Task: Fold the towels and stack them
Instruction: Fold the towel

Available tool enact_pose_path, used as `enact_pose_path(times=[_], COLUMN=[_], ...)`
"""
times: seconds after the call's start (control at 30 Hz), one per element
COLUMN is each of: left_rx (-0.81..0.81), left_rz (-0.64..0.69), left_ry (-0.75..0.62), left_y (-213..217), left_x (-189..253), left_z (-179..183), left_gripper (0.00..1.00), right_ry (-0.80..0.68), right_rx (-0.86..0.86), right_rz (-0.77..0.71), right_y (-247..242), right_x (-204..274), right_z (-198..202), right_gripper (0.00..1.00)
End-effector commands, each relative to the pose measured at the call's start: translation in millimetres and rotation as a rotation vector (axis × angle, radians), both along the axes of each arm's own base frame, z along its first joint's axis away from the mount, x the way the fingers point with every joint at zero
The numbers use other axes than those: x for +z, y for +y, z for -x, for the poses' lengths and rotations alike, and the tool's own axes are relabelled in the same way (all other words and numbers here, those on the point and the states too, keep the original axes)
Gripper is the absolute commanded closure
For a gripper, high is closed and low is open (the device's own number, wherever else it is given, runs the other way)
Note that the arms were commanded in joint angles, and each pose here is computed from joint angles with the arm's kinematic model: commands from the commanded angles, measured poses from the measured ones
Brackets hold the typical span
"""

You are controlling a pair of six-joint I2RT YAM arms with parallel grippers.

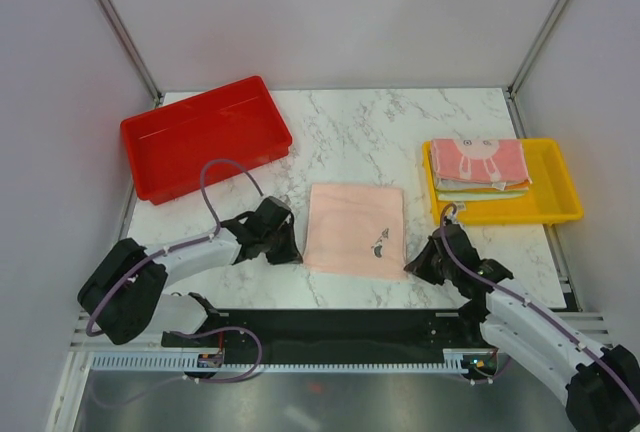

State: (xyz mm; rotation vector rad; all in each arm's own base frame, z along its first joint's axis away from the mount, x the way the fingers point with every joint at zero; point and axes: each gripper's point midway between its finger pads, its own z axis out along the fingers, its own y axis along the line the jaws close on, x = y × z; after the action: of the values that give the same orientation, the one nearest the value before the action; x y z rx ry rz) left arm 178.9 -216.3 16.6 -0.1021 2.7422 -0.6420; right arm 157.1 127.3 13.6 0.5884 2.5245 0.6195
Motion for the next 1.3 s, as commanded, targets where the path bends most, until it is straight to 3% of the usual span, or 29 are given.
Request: enact_pose_path(times=[0.0, 0.33, 0.53, 0.8, 0.9, 1.03, 1.27], left_rx=[0.018, 0.075, 0.048, 0.015, -0.006, -0.026, -0.006], left_rz=[-0.099, -0.134, -0.054, 0.056, 0.032, 0.047, -0.044], left_ry=[-0.042, 0.003, -0.064, -0.150, -0.100, -0.004, 0.058], left_y=[17.5, 25.7, 7.3, -4.7, -8.3, -9.9, 3.2], left_x=[5.6, -4.1, 37.4, 105.6, 77.0, 16.2, -27.2], left_z=[-15.1, -65.8, -107.9, -105.3, -89.0, -60.1, -52.3], left_gripper=[0.98, 0.98, 0.98, 0.98, 0.98, 0.98, 0.98], right_ry=[-0.024, -0.074, -0.119, -0.134, -0.128, -0.015, -0.085], right_rx=[-0.023, 0.058, 0.124, 0.172, 0.199, 0.162, 0.080], right_rz=[0.083, 0.280, 0.325, 0.297, 0.189, 0.131, 0.055], right_y=[-10.3, 6.9, 24.8, 20.4, 28.4, 17.5, 18.0], right_x=[9.8, 12.3, 36.4, 103.0, 86.3, 14.7, 3.7], right_z=[-12.2, -98.1, -148.7, -123.7, -96.3, -49.6, -48.5], right_gripper=[1.00, 1.00, 1.00, 1.00, 1.00, 1.00, 1.00])
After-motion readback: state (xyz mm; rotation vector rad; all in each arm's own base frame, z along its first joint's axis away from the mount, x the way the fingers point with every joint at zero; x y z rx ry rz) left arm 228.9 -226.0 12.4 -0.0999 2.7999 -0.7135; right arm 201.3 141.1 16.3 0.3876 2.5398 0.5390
